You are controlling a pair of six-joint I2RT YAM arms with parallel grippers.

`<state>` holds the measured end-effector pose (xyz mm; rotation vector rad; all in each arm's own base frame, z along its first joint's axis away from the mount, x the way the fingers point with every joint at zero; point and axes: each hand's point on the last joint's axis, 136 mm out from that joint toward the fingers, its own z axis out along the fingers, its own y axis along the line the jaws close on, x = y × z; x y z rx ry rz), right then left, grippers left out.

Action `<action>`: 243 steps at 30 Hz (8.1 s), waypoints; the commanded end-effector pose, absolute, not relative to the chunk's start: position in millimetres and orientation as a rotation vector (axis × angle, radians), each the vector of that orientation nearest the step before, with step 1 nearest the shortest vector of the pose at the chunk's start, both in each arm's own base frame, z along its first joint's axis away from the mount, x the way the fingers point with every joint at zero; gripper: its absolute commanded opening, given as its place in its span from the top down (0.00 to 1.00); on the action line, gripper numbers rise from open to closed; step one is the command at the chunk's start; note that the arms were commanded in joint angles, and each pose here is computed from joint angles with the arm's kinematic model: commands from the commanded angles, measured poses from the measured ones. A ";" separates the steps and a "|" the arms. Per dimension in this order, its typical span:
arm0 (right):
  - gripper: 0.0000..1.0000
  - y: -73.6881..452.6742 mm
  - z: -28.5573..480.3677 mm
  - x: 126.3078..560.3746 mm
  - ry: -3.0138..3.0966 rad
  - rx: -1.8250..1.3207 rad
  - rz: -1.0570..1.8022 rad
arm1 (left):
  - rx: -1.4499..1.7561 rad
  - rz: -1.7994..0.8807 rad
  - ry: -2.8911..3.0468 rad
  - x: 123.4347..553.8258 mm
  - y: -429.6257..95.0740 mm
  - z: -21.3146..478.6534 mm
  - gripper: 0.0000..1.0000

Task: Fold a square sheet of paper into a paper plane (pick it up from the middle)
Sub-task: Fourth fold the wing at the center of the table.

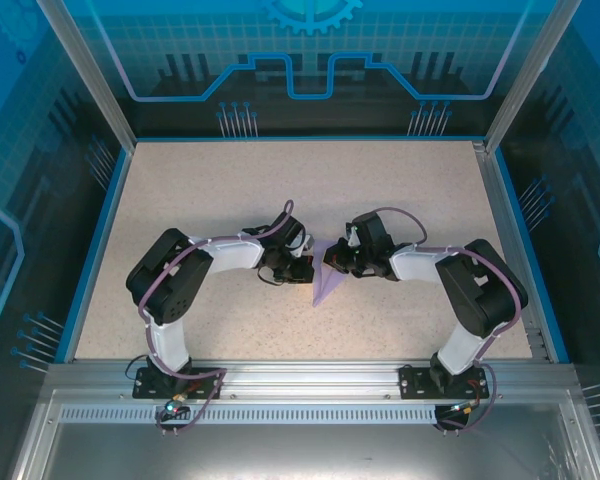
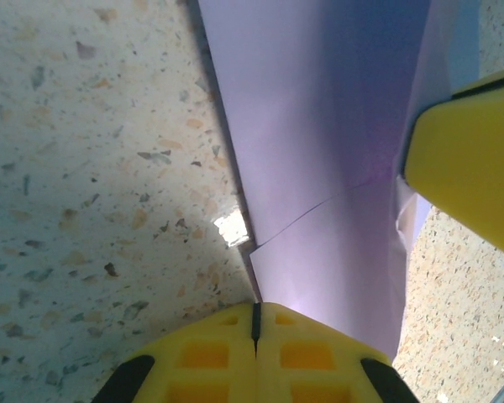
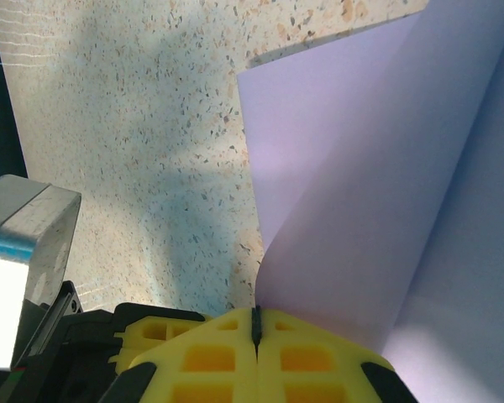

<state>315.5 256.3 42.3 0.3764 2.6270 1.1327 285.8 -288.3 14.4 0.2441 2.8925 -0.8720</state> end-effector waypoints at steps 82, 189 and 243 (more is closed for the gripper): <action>1.00 277.4 13.2 330.9 2.663 0.402 1.149 | 0.188 -1.017 2.822 281.2 -291.3 30.6 1.00; 0.98 261.7 -6.4 309.6 2.734 0.415 1.110 | 0.406 -0.982 2.654 279.1 -327.9 57.1 0.88; 0.93 254.9 9.4 317.0 2.699 0.414 1.121 | 0.466 -0.818 2.754 241.7 -306.0 3.3 0.90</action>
